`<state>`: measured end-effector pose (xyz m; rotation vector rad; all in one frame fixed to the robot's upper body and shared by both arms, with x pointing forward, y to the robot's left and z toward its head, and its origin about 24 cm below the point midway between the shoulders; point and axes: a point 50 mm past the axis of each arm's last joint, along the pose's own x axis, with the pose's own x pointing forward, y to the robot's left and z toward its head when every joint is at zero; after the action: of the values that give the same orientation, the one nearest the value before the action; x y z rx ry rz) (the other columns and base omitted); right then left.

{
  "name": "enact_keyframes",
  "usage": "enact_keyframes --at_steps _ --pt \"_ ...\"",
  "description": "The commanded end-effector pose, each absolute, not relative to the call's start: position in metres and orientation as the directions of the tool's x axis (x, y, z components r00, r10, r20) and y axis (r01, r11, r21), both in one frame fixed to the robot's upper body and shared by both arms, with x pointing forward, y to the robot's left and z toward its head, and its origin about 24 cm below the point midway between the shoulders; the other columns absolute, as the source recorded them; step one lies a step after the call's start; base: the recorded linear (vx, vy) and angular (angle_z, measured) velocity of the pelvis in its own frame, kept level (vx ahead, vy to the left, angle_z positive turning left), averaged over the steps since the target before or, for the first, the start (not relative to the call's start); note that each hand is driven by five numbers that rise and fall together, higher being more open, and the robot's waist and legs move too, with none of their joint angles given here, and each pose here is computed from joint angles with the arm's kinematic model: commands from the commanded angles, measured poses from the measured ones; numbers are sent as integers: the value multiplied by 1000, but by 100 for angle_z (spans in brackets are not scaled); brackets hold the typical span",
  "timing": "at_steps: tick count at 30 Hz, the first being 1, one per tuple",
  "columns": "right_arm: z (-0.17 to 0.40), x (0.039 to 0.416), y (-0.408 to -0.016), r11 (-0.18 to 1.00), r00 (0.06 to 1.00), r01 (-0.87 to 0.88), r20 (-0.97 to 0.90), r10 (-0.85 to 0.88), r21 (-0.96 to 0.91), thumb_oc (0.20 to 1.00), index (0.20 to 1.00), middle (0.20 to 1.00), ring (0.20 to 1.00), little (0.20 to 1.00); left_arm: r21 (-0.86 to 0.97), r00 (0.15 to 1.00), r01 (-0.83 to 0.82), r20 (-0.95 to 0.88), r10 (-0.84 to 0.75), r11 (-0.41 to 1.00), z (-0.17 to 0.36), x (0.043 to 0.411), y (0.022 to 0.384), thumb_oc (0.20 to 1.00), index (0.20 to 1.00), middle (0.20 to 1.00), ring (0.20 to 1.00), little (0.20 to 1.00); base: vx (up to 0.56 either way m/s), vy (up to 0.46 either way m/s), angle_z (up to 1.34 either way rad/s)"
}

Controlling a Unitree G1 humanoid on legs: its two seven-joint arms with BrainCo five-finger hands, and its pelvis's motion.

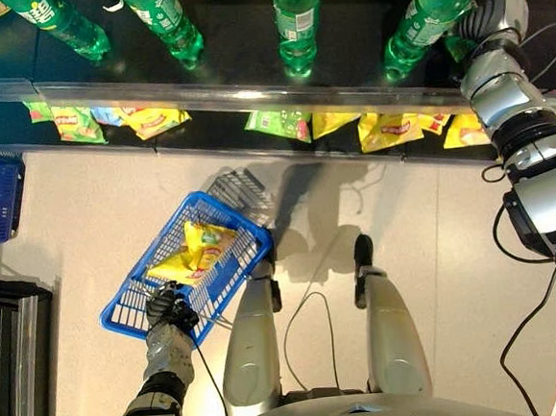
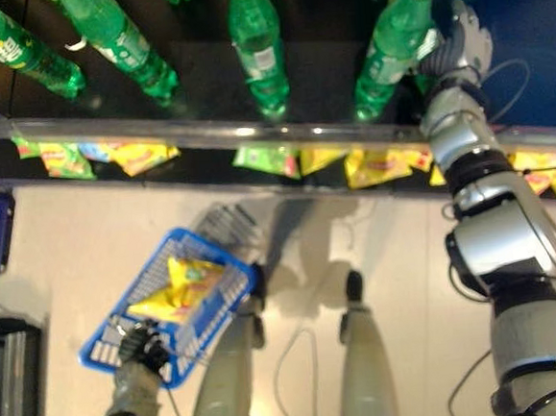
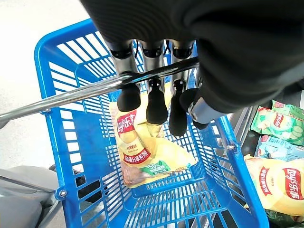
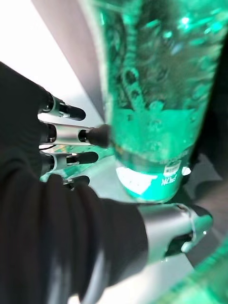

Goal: Pick up the snacks into the basket

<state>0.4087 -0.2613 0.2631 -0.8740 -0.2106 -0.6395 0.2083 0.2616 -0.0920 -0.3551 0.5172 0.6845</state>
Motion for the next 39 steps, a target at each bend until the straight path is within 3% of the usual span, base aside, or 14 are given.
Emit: enact_keyframes --at_steps 1,9,17,22,39 --pt "273 412 -256 523 809 586 407 -424 -619 1000 1000 1000 1000 1000 -42 587 -719 -573 573 694 -99 183 286 200 200 200 200 200 0 0 0" --pt "261 415 -255 538 838 535 328 -437 -651 1000 1000 1000 1000 1000 -32 574 -723 -584 574 691 -100 180 289 200 200 200 200 200 0 0 0" --pt "243 408 -279 459 812 509 228 -538 -729 1000 1000 1000 1000 1000 -30 594 -693 -590 546 721 -101 183 283 200 200 200 200 200 0 0 0" --pt "232 404 -289 490 799 503 167 -578 -712 1000 1000 1000 1000 1000 -33 607 -677 -590 533 735 -100 186 281 200 200 200 200 200 0 0 0" --pt "238 411 -273 437 863 388 153 -481 -811 1000 1000 1000 1000 1000 -37 619 -660 -592 515 751 -100 186 282 200 200 200 200 200 0 0 0"
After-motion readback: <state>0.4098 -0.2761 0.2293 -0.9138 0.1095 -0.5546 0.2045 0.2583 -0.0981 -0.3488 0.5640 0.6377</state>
